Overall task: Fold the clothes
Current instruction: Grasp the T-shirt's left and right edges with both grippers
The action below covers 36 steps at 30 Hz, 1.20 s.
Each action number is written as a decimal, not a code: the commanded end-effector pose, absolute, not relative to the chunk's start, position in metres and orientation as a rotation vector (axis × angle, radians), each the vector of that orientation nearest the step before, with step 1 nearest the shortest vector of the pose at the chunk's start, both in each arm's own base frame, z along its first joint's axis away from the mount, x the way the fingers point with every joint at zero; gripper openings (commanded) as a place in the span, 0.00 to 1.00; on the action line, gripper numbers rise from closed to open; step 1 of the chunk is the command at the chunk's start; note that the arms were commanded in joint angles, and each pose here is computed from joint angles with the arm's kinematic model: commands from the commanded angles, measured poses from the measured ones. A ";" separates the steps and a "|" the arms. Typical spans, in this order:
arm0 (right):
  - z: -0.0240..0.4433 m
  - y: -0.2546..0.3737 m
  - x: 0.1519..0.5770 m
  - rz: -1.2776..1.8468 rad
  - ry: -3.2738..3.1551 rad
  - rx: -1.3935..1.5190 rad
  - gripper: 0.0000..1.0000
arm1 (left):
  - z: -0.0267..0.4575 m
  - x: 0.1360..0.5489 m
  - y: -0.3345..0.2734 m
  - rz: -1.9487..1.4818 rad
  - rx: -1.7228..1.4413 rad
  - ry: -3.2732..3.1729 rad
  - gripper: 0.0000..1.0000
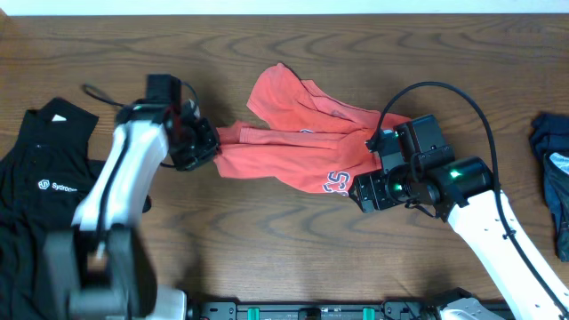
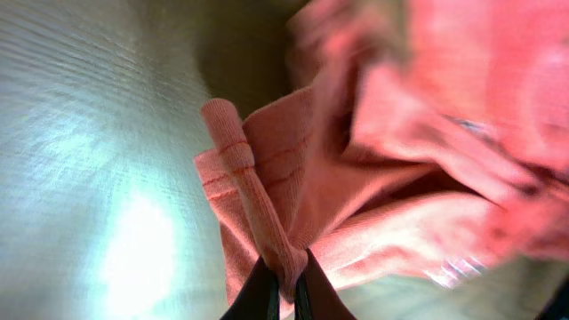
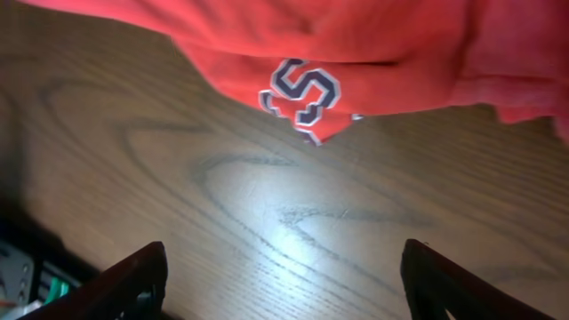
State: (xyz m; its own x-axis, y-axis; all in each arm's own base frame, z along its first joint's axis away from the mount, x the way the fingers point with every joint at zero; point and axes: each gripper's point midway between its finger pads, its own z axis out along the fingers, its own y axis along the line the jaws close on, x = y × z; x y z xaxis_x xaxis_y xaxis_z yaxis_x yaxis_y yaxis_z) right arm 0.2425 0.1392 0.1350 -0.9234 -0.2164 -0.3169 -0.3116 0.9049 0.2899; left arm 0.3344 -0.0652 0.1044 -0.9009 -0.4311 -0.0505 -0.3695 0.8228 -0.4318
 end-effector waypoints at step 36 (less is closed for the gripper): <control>0.066 0.070 0.333 0.413 2.840 0.264 0.87 | 0.208 0.250 -0.056 -0.468 -0.426 2.698 0.06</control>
